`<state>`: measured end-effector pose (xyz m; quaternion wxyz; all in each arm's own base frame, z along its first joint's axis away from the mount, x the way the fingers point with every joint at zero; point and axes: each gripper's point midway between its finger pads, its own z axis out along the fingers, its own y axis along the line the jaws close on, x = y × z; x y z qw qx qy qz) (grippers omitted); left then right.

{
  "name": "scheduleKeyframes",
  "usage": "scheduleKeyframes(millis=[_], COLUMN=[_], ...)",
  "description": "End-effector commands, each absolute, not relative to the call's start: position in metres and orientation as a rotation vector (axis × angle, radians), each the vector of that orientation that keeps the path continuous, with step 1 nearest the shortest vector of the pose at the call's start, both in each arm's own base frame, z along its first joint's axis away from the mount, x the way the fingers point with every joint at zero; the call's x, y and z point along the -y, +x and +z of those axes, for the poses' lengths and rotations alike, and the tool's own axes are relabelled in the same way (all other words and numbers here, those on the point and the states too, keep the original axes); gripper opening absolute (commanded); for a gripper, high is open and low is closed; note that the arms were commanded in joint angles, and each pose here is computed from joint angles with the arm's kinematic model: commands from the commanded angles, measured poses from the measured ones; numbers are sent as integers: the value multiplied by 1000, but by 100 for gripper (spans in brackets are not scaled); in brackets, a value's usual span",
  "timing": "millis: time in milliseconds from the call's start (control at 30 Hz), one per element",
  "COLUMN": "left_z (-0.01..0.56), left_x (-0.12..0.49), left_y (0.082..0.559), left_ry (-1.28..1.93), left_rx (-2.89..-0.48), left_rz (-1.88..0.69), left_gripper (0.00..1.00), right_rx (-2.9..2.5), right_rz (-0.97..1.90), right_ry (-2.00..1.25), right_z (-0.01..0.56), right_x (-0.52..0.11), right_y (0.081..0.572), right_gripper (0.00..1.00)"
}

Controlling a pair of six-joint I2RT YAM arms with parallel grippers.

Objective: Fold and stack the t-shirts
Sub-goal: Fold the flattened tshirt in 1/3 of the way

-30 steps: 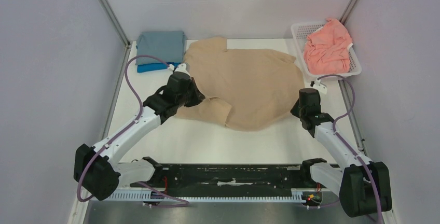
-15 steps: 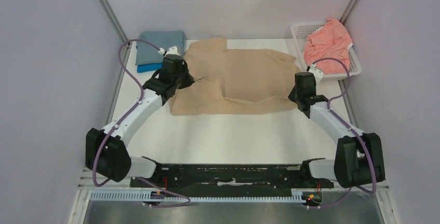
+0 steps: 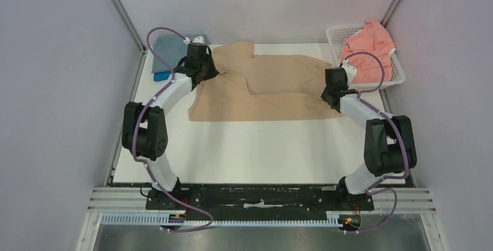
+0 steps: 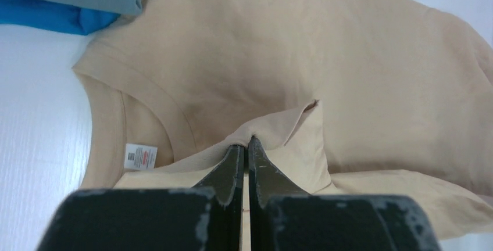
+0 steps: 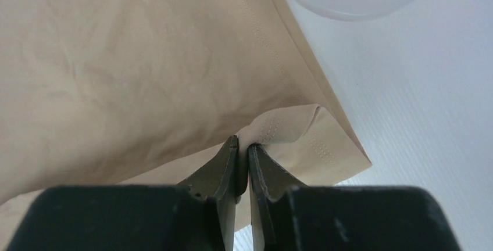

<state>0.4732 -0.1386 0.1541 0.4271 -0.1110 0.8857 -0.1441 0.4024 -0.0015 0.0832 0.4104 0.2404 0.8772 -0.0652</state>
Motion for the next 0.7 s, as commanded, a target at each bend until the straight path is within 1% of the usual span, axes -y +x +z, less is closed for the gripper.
scheduleKeyframes(millis=[0,33,67,100,133,167,200,233,267,300,433,467,567,633,667], left_z=[157,150,145,139,132,127,122,123,122,126,154,159,163,153,144], left_x=[130,130,130,132,126,119,112,111,111,114,129,135,157,175,179], left_y=[507,511,515,521,529,534,540,546,546,547,537,530,507,494,490], left_ry=[-240,-239,-245,-237,-260,-289,-310,-316,-314,-313,-288,-277,-258,-251,-261], left_rx=[-2190,-2206,-2220,-2227,-2229,-2232,-2239,-2246,-2266,-2270,-2229,-2218,-2207,-2217,-2226], left_rz=[-311,-306,-303,-301,-259,-209,-162,-160,-170,-192,-323,-366,-540,-659,-685], left_gripper=[3,5,10,21,40,53,63,71,75,77,80,81,81,82,82], right_rx=[-2134,-2133,-2135,-2131,-2130,-2132,-2132,-2130,-2127,-2125,-2094,-2090,-2064,-2064,-2073], right_rz=[-208,-211,-218,-232,-252,-262,-268,-268,-269,-268,-249,-221,-66,51,64], right_ry=[639,640,625,616,608,594,578,563,558,549,454,420,277,185,152], right_z=[98,96,95,96,96,98,101,105,109,112,126,128,131,125,119], right_x=[13,14,14,16,18,18,18,18,18,17,5,-3,-40,-73,-86], right_y=[423,425,428,431,433,436,438,440,439,437,424,422,424,430,435], right_gripper=[16,20,24,28,37,47,58,63,67,74,95,98,98,98,98])
